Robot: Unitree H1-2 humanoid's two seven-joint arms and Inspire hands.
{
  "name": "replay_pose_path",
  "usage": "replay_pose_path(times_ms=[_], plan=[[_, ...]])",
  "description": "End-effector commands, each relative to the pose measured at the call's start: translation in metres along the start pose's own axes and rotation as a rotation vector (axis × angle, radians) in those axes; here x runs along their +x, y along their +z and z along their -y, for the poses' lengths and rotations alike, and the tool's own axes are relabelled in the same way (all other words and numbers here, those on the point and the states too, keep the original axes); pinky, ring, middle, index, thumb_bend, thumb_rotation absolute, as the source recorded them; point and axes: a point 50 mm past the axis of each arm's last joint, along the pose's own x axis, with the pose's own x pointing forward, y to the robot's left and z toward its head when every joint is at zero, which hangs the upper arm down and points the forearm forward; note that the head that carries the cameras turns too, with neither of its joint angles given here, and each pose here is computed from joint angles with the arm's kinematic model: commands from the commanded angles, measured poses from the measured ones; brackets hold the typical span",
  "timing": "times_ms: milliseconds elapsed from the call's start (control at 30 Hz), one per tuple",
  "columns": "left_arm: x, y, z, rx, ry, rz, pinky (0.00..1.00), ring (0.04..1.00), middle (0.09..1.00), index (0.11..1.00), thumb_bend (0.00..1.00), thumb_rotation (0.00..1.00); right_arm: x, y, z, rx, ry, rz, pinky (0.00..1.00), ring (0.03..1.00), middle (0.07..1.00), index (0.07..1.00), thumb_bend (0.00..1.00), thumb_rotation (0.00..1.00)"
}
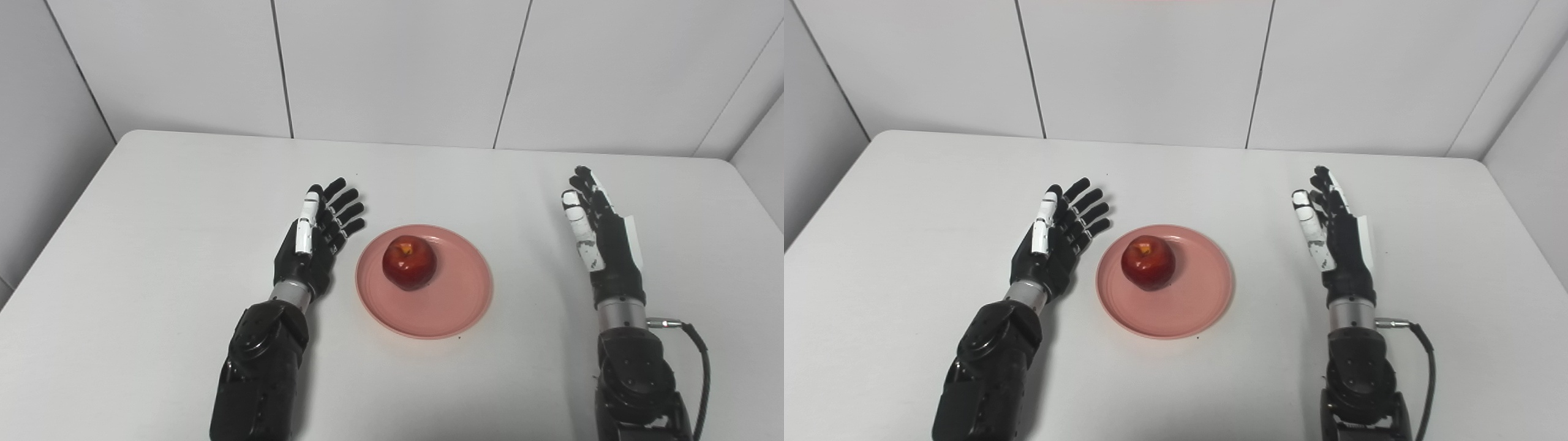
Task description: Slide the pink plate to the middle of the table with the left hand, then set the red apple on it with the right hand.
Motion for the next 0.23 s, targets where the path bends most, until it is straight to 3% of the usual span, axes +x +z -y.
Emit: replay_pose_path(times_ms=[0,200], plan=[[0.003,0.003,0.002,0.008,-0.013,0.011,0.83,0.84,0.853,0.845,0.36,1.0,0.009,0.015,0.0,0.025,-0.007,0.098,0.88,0.896,0.906,0.915,0.83,1.0],[0.004,0.003,0.001,0.013,-0.01,0.013,0.83,0.839,0.851,0.842,0.36,1.0,0.009,0.003,-0.007,0.061,0.026,0.046,0.89,0.899,0.911,0.924,0.76,1.0]])
